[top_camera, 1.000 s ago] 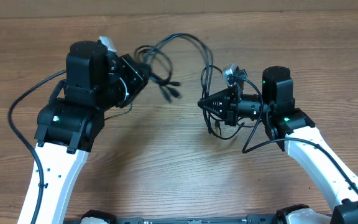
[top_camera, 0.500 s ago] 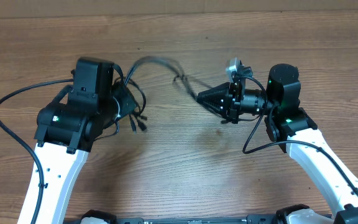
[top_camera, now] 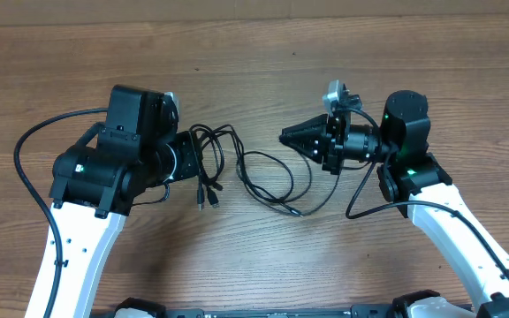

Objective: Untangle cables
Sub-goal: 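Lower both grippers with the cables toward the table center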

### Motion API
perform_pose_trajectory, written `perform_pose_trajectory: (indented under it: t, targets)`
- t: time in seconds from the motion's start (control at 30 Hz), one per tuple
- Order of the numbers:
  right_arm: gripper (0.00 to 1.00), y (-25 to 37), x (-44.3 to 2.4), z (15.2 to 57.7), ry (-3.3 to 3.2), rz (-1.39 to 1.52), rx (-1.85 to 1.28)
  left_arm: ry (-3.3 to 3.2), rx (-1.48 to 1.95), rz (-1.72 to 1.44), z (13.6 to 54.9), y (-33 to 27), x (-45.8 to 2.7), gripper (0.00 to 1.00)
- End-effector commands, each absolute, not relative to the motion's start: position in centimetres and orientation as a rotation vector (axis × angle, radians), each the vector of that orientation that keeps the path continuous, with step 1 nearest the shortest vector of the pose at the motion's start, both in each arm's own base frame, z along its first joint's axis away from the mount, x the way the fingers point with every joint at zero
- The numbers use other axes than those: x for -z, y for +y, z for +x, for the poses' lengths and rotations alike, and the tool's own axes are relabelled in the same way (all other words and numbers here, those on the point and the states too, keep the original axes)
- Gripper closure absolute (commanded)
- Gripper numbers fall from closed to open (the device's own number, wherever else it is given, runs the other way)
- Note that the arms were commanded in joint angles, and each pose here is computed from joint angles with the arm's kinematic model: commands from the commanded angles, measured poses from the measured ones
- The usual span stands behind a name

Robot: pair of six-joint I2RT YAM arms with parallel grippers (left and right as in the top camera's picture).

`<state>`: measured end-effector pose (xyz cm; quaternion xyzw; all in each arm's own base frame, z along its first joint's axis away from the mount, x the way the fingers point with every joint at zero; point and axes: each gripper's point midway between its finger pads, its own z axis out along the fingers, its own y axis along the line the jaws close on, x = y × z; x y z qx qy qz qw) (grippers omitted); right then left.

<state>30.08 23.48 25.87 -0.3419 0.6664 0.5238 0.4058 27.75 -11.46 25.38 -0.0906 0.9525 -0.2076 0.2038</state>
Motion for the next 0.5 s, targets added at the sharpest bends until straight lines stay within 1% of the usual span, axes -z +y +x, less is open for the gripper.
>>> perform_pose_trajectory:
  t: [0.0,0.03,0.1,0.13,0.2,0.23,0.27,0.37,0.47]
  targets:
    - [0.87,23.2,-25.5,30.1,1.764,-0.807,-1.313,2.637,0.624,-0.217,27.9,-12.1,-26.1,0.96]
    - [0.85,23.0,-24.3,30.3,1.840,-0.760,-1.305,2.633,0.634,-0.250,28.0,-12.1,-26.1,0.96]
    - [0.75,22.8,-22.2,30.0,1.957,-0.713,-1.291,2.623,0.651,-0.296,28.2,-12.2,-26.3,0.96]
    - [0.73,22.9,-21.7,29.5,1.971,-0.737,-1.284,2.618,0.658,-0.316,28.3,-12.2,-26.4,0.96]
    - [0.62,23.4,-20.9,28.7,1.975,-0.802,-1.268,2.608,0.680,-0.371,28.5,-12.3,-26.5,0.96]
    - [0.59,23.7,-20.3,28.4,1.983,-0.836,-1.244,2.605,0.695,-0.389,28.5,-12.5,-26.6,0.96]
    - [0.58,24.0,-19.4,28.3,2.009,-0.857,-1.196,2.600,0.716,-0.407,28.6,-12.6,-26.7,0.96]
    - [0.57,24.2,-17.2,28.7,2.089,-0.860,-1.073,2.595,0.749,-0.401,28.6,-13.0,-27.0,0.96]
    - [0.52,24.9,-15.8,28.9,2.129,-0.872,-1.018,2.596,0.741,-0.379,28.6,-13.0,-26.9,0.96]
